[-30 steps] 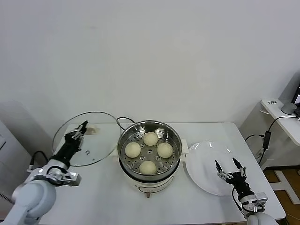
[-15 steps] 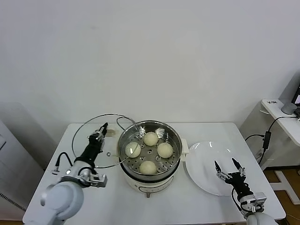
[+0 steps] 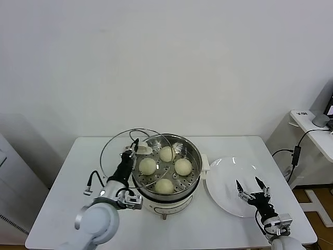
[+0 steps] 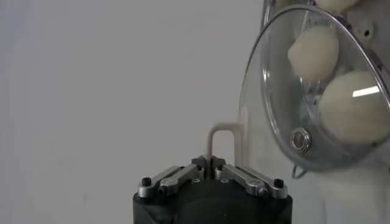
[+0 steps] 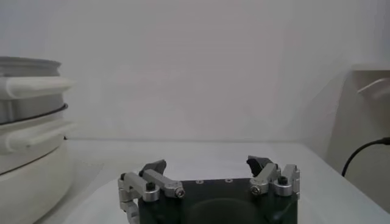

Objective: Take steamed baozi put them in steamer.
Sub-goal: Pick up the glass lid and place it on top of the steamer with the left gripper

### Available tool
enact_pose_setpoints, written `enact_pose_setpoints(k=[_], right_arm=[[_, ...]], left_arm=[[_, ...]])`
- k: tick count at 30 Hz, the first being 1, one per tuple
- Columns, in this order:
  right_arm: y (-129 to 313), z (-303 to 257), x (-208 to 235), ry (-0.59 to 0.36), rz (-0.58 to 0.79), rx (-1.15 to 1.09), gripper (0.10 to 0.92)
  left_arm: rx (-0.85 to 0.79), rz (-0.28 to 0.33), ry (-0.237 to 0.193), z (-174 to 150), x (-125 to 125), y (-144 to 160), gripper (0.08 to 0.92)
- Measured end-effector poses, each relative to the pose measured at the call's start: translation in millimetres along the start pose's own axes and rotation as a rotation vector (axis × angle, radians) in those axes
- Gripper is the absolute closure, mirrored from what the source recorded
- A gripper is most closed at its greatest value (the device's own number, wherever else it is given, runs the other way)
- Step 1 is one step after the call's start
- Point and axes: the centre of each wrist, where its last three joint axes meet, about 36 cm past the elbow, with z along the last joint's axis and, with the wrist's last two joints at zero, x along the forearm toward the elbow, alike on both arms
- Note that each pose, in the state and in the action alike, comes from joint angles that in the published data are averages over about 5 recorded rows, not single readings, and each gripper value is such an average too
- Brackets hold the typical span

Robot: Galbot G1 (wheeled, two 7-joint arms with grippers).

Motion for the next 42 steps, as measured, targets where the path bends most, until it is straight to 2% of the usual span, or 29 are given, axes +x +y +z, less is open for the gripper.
enact_pose_setpoints(k=[19,42], right_arm=[[-2.0,9.5,5.8,0.019,0.013,-0.006,0.200],[-6.6,18.1,9.9,0.030,0.023,-0.012,0.200]], left_arm=[[0.033,-0.012,-0.029,-54.6,-17.5,-5.4,0.891],[0.039,0.018,-0.012,-88.5,-25.2,-18.9,0.891]])
